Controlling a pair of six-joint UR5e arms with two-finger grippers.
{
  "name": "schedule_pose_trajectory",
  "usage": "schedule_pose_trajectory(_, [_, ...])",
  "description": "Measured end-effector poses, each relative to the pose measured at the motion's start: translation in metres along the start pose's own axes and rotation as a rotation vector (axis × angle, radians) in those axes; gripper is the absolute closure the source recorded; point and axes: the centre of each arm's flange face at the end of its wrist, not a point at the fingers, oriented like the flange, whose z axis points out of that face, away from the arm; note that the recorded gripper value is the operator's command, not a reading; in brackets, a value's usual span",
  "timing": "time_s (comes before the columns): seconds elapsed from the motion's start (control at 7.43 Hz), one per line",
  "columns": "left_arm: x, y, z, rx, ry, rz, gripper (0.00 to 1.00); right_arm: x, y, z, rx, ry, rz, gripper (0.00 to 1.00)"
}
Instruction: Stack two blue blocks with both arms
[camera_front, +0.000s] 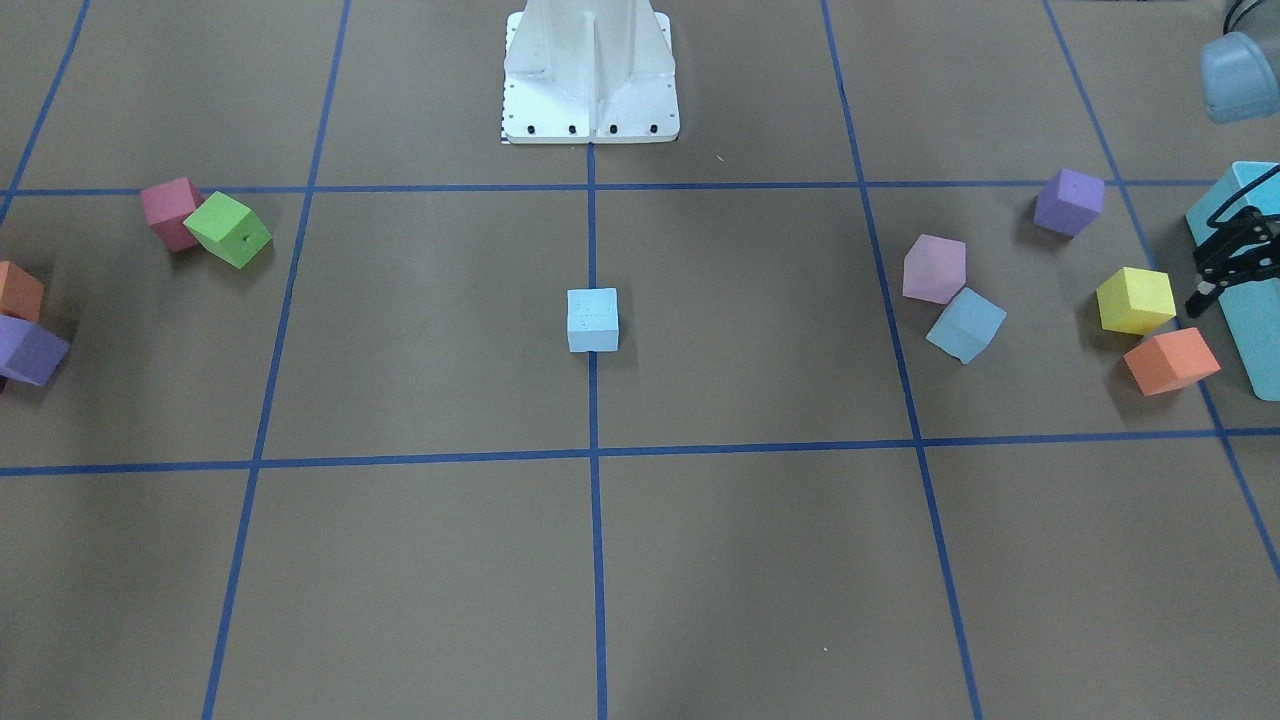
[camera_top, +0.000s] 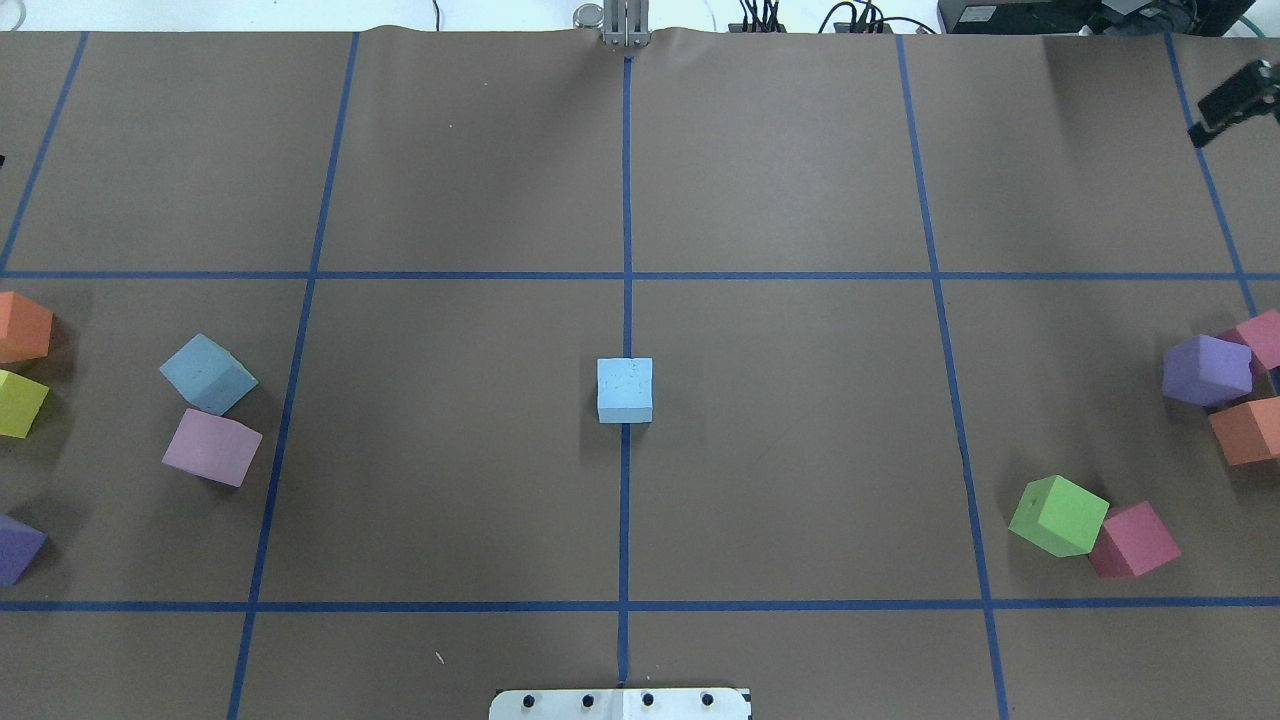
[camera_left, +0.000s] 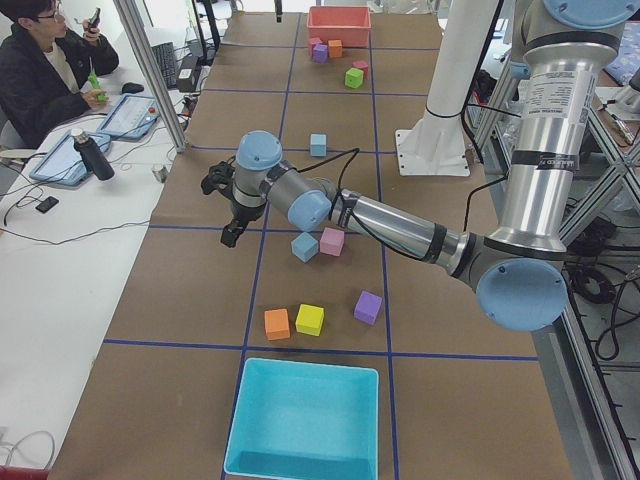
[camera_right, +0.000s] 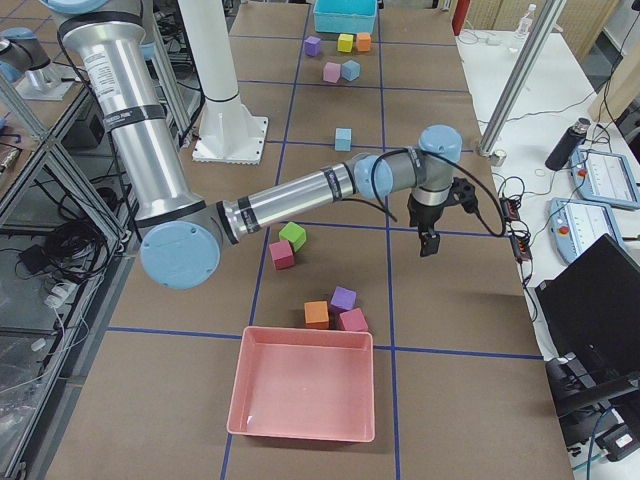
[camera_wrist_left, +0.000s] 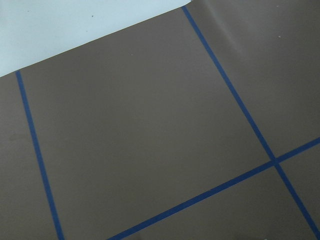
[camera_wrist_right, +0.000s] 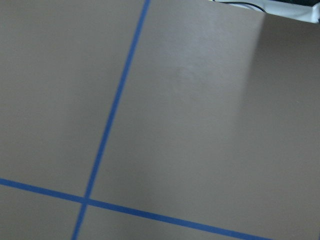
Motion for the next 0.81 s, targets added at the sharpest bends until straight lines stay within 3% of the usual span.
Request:
schedule_pose_trajectory(0.27, [0.035, 0.002, 0.034, -0.048, 0.048, 0.058, 0.02, 0.081, 0.071, 0.016, -0.049, 0.047, -0.015, 0.0])
schedule_pose_trajectory(0.4, [0.052, 0.006, 0.053, -0.081, 0.072, 0.085, 0.02, 0.097, 0.09, 0.017, -0.058, 0.059, -0.01, 0.0])
schedule_pose_trajectory(0.81, [0.095, 0.03, 0.112, -0.184, 0.134, 0.149, 0.02, 0.107, 0.104, 0.02, -0.067, 0.067, -0.002, 0.0])
